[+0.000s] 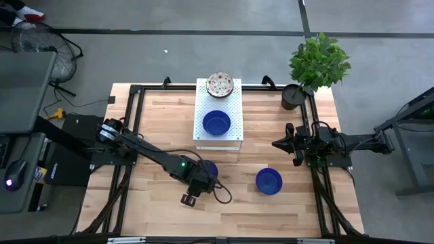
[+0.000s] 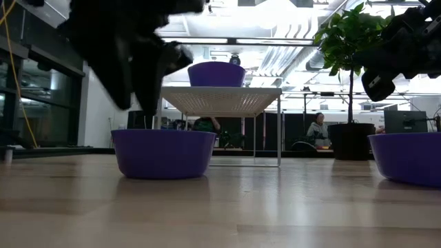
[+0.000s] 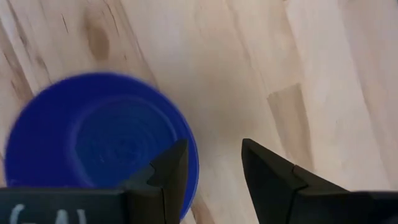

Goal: Pick & Place Mini bowls
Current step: Stack the left violet bowl on top of the violet bowl on the shelf

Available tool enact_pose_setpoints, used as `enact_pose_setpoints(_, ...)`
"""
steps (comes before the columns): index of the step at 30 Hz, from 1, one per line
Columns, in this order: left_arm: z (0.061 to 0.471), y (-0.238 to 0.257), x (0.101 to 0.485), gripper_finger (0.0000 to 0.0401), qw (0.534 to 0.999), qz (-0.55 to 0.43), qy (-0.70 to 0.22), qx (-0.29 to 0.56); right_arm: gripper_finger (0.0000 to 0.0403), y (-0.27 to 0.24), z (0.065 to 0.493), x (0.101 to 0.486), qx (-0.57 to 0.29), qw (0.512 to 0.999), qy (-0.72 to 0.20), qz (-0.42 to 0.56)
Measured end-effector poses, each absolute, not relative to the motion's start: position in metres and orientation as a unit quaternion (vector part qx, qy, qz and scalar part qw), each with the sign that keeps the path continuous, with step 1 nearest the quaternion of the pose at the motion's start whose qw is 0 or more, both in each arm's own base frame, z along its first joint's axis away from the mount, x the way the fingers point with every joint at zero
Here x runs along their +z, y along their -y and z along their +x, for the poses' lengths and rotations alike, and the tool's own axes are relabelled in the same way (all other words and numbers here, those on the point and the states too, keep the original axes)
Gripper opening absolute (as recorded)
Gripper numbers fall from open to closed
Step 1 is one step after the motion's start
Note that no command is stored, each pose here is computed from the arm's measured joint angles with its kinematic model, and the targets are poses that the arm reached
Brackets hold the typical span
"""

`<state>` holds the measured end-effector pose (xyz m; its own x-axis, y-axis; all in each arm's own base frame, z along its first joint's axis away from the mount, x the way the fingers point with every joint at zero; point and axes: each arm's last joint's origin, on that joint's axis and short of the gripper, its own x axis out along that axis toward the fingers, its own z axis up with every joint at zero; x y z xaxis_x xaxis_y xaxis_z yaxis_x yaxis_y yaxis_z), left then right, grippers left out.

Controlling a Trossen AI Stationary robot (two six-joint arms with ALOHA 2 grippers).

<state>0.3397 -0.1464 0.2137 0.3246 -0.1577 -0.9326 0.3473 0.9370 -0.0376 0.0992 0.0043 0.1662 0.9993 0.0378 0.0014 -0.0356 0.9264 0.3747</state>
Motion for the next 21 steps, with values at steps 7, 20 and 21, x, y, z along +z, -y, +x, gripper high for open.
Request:
enact_pose_setpoints(7, 0.336, 0.143, 0.203, 0.0147, 0.807, 0.093, -0.570, -0.123, 0.0000, -0.004, 0.099, 0.166, 0.019, 0.981, -0.003, 0.191)
enact_pose_setpoints(20, 0.349, 0.141, 0.179, 0.0147, 0.799, 0.087, -0.582, -0.121, 0.0000, -0.004, 0.099, 0.166, 0.019, 0.981, -0.003, 0.191)
enact_pose_setpoints(21, 0.348, 0.141, 0.176, 0.0147, 0.795, 0.089, -0.588, -0.118, 0.0000, -0.004, 0.099, 0.166, 0.019, 0.981, -0.003, 0.191)
